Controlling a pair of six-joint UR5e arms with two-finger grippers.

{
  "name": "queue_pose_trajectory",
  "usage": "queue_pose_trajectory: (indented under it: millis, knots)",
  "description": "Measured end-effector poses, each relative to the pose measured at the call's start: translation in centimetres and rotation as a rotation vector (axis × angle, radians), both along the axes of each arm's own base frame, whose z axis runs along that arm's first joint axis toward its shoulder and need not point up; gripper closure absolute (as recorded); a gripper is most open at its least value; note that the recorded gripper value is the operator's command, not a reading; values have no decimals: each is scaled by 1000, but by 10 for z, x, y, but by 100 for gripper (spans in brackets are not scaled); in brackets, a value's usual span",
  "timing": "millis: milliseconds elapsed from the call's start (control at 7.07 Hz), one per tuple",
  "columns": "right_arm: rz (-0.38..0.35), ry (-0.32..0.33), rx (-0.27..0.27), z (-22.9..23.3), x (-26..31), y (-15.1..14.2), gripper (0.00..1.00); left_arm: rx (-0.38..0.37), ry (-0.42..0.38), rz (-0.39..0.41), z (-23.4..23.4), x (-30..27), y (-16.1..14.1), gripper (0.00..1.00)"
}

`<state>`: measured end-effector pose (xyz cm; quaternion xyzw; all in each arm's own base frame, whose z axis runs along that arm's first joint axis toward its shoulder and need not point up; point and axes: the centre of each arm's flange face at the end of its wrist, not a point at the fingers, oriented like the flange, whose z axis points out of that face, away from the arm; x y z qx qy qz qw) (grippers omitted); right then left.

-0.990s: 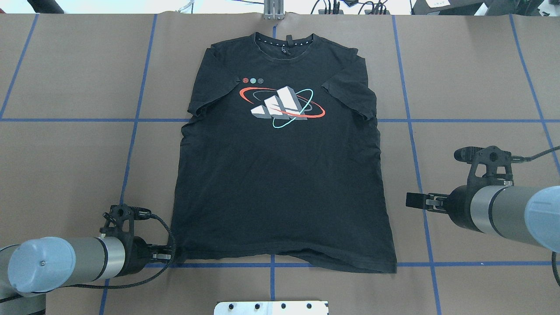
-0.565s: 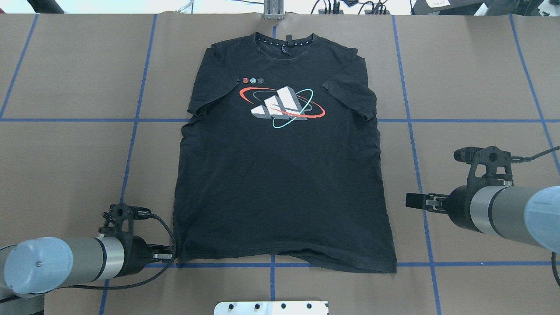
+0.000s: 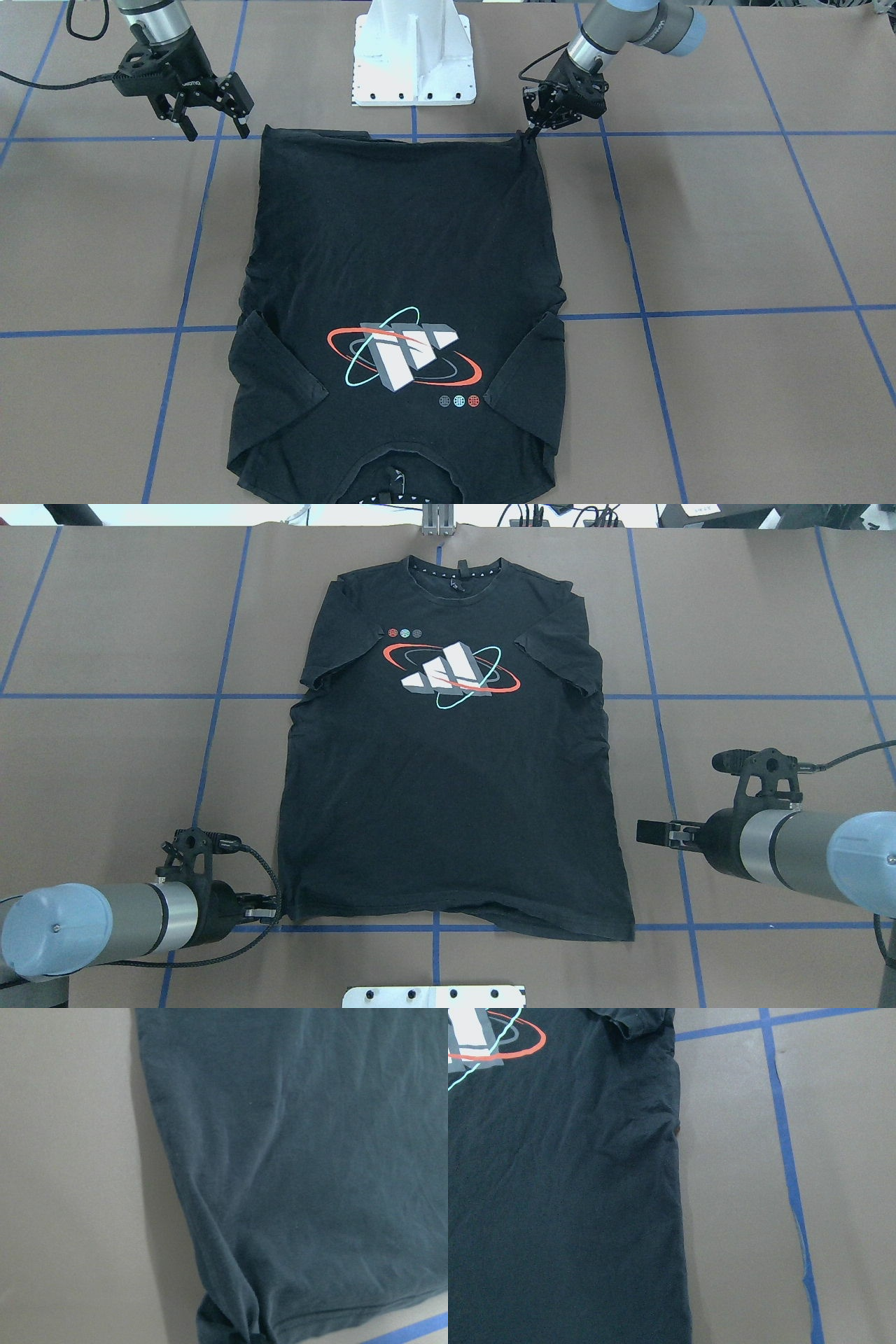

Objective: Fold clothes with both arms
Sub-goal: 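Align both grippers at the hem corners and pinch the hem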

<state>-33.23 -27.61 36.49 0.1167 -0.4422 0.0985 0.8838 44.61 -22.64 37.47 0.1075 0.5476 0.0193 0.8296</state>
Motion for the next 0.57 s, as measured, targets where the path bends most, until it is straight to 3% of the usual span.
queue_pose_trajectory:
  millis: [283,565]
  knots:
    - [0,-15,-18,32,-12,12,8,9,2,-21,-2,-1,-2,100]
    - [38,-8,-44,44,-34,44,18,17,3,-35,-3,-1,-2,100]
